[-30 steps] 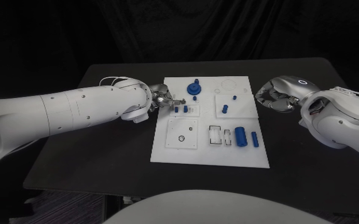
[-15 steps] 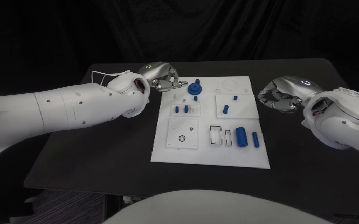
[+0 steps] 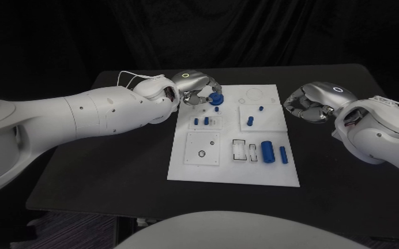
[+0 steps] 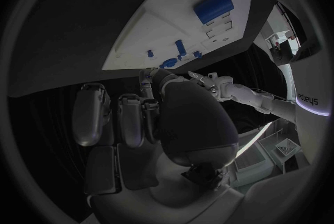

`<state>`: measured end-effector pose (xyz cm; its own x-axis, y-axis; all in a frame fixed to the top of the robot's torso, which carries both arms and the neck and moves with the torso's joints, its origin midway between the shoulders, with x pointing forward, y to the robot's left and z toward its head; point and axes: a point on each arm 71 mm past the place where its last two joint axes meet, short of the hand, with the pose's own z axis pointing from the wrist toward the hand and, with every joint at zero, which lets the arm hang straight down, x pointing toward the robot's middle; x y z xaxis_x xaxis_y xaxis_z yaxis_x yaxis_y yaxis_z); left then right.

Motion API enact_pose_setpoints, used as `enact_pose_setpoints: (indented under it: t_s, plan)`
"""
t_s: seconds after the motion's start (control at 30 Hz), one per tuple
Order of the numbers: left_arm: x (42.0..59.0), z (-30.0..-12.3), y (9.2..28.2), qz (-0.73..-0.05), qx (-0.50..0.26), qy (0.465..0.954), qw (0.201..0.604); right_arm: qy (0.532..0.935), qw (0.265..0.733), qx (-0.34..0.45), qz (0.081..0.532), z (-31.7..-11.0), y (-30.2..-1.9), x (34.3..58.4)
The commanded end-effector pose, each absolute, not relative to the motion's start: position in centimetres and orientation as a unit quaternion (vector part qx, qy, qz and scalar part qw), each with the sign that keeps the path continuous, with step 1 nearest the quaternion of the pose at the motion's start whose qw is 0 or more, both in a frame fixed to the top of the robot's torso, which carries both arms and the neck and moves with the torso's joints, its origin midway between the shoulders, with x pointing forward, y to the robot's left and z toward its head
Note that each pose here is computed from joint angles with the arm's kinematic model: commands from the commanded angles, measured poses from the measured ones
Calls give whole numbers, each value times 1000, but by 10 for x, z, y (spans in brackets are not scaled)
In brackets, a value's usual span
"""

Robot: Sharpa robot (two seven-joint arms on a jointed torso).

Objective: Assemble the parts on the task board

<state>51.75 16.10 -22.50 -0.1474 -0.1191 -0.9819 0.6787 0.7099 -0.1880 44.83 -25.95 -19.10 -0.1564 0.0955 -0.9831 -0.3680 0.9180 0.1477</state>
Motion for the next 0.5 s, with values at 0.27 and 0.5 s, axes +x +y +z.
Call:
enact_pose_setpoints:
  t_s: [0.27,0.5]
  plan:
    - [519,-238,142,-333,279,697,570,730,650,-96,189,-189,-258,448]
    - [522,-241,135,-326,296,696,567,731,648,-97,191,-189,-256,448]
